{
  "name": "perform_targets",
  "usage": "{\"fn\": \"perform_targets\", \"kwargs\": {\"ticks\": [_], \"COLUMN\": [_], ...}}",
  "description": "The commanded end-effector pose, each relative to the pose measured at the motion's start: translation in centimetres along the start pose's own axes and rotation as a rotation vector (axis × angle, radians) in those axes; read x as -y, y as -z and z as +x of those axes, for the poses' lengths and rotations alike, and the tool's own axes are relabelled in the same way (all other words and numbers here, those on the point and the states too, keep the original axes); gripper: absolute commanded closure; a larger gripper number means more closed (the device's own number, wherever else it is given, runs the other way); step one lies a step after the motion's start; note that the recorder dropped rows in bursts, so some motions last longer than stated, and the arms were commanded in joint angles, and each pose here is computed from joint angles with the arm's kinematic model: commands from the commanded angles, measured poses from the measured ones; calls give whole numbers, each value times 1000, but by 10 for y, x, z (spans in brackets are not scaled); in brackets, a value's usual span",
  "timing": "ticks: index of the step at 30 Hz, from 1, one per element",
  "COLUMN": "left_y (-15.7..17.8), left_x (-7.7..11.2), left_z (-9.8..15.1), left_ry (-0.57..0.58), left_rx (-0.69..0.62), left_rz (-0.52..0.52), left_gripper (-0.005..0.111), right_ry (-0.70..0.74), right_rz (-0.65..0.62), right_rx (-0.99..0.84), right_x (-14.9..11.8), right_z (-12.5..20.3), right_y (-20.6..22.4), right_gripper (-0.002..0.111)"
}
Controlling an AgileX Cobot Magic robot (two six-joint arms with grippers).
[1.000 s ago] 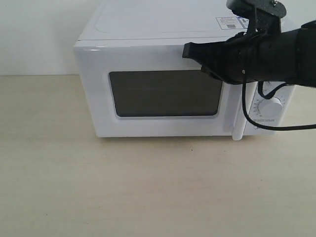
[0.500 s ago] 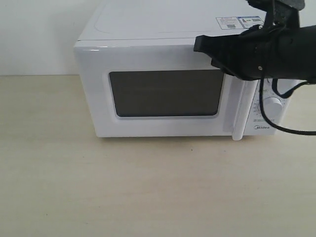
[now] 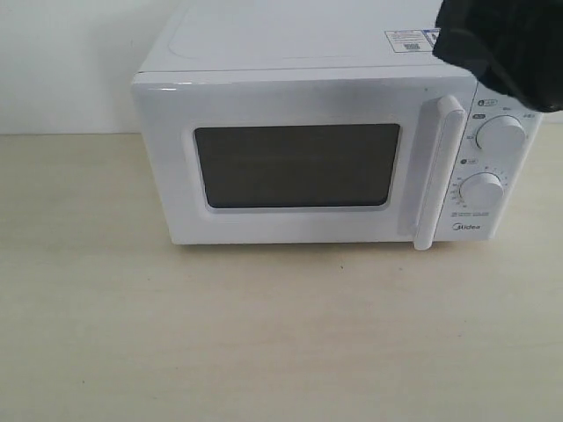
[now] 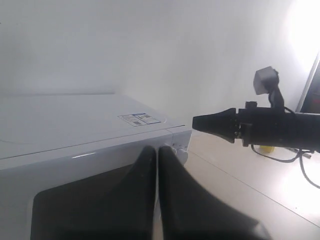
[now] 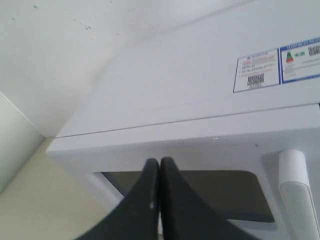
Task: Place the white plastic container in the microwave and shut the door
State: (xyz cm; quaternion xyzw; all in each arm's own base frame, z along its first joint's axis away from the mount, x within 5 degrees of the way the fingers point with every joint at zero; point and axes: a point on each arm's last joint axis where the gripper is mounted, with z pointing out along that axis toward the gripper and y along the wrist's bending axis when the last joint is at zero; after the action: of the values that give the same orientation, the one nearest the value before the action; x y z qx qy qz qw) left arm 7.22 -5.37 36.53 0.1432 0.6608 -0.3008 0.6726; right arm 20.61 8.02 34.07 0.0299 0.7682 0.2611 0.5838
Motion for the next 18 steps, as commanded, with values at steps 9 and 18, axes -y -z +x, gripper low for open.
{"fn": "perform_targets", "kwargs": {"ticks": [9,18], "left_y": [-1,-1], "left_x": [-1,-1], "left_z": [3,3], "left_ry": [-2,-11], "left_rx": [-13,-18], "left_rz": [4,1], "left_gripper": [103,103], "right_ry": [11,12], "right_rz": [-27,-42], "right_rx": [57,52], "right_x": [-4,-6], "right_z": [-9,-9], "right_y": [17,17], "right_gripper": [108,108]}}
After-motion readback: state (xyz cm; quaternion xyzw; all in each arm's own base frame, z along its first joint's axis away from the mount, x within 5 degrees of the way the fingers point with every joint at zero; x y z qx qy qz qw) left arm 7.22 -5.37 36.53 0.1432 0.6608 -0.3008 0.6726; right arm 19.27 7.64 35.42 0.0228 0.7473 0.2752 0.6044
